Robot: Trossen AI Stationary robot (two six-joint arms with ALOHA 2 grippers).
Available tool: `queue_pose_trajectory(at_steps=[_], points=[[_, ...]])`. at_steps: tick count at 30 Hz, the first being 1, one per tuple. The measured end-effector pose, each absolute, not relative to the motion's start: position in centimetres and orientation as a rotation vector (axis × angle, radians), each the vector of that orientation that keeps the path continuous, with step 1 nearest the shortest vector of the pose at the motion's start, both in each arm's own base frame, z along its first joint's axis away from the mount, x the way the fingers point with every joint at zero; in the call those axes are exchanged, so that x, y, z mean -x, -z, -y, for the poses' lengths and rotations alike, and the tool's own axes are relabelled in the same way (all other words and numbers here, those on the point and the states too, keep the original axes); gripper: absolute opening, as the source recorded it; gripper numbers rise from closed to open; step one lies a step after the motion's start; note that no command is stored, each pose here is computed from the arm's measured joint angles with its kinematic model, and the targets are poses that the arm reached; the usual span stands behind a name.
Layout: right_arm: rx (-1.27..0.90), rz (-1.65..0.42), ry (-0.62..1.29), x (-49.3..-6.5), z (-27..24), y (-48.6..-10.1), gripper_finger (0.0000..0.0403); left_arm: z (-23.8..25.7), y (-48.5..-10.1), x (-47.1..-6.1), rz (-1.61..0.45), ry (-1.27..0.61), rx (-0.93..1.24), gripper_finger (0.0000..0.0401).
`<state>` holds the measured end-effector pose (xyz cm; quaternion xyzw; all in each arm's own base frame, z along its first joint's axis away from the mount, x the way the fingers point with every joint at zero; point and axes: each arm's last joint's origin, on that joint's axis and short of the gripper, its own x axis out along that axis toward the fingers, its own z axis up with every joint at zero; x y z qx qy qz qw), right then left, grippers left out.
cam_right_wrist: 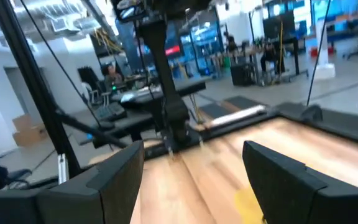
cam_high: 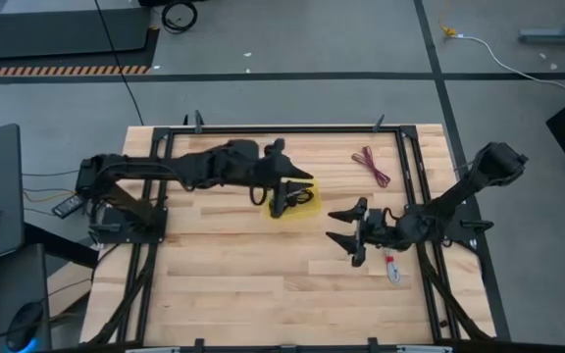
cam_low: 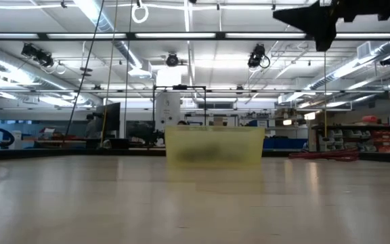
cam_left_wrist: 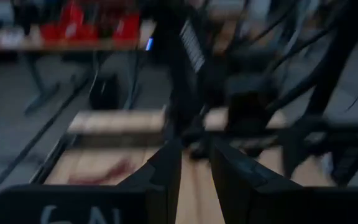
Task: Pick and place USB-C Cables
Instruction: Put the red cable charger into the yellow bin
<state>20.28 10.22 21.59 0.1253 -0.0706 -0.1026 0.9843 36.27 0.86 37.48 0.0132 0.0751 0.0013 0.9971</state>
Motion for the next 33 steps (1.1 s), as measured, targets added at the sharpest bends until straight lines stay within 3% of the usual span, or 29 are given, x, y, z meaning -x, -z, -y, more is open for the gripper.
queue_pose_trajectory(at_steps=[6, 12, 26, 33], points=[[-0.234, 0.216, 0.184, -19.1, -10.0, -23.6, 0.0281, -0.5, -36.3, -35.6, 0.061, 0.035, 0.023, 0.0085], [-0.201, 0.234, 0.187, -18.1, -10.1, -24.6, 0.0281, -1.9, -32.8, -32.5, 0.072, -0.015, 0.092, 0.0084], [-0.175, 0.124, 0.506, -17.5, -7.5, -24.3, 0.0268, -1.7, -26.7, -22.7, 0.056, -0.067, 0.164, 0.0084], [-0.12, 0.081, 0.524, -19.0, -5.2, -27.6, 0.0252, -0.9, -23.1, -20.4, 0.111, -0.075, 0.185, 0.0084]])
